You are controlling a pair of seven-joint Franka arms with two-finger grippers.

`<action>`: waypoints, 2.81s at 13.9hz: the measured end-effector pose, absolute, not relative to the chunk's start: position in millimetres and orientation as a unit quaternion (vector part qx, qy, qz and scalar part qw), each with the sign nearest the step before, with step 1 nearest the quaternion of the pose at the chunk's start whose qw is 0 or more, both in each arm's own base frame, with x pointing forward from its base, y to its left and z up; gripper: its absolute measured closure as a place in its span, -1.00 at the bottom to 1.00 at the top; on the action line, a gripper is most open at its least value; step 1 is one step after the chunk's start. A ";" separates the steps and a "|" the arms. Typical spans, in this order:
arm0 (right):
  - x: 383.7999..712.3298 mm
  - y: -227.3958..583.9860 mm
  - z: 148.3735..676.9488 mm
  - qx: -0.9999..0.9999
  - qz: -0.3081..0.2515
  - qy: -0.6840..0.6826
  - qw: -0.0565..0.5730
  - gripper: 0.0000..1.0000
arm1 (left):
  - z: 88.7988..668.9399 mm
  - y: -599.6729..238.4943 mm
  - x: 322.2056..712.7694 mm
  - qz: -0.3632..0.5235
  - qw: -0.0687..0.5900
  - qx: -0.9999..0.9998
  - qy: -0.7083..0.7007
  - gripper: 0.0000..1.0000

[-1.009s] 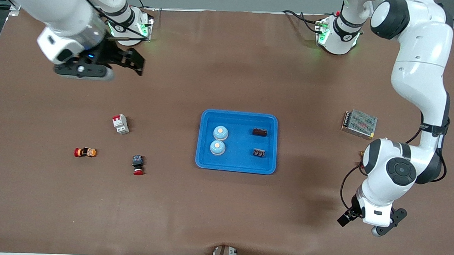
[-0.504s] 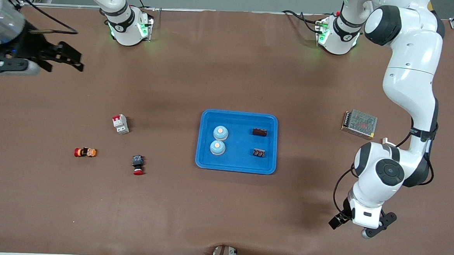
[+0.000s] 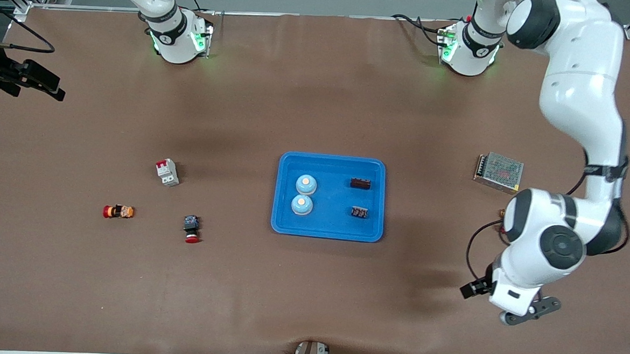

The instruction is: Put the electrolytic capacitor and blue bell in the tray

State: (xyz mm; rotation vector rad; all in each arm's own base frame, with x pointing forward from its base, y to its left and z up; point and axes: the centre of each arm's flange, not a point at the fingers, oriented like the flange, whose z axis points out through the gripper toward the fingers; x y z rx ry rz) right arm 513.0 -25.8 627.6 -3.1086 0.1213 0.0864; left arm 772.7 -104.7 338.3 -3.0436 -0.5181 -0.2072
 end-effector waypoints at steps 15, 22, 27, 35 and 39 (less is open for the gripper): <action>511.9 -41.1 653.7 -0.999 -0.007 0.036 0.012 -1.00 | 599.9 -103.1 665.4 -0.033 0.059 -0.998 -0.017 -1.00; 511.6 -47.7 656.6 -0.999 -0.011 0.042 0.011 -1.00 | 617.8 -110.8 642.1 -0.013 0.031 -0.999 -0.013 -1.00; 513.9 -48.7 653.6 -0.999 -0.009 0.043 0.011 -1.00 | 656.3 -106.3 607.7 -0.013 0.023 -1.000 -0.014 -1.00; 514.2 -46.8 658.9 -0.999 -0.014 0.042 0.011 -1.00 | 672.5 -58.2 567.2 -0.008 0.010 -1.000 0.015 -1.00; 514.2 -46.7 659.3 -0.999 -0.015 0.041 0.011 -1.00 | 667.4 -50.4 539.3 -0.028 0.007 -0.999 0.014 -1.00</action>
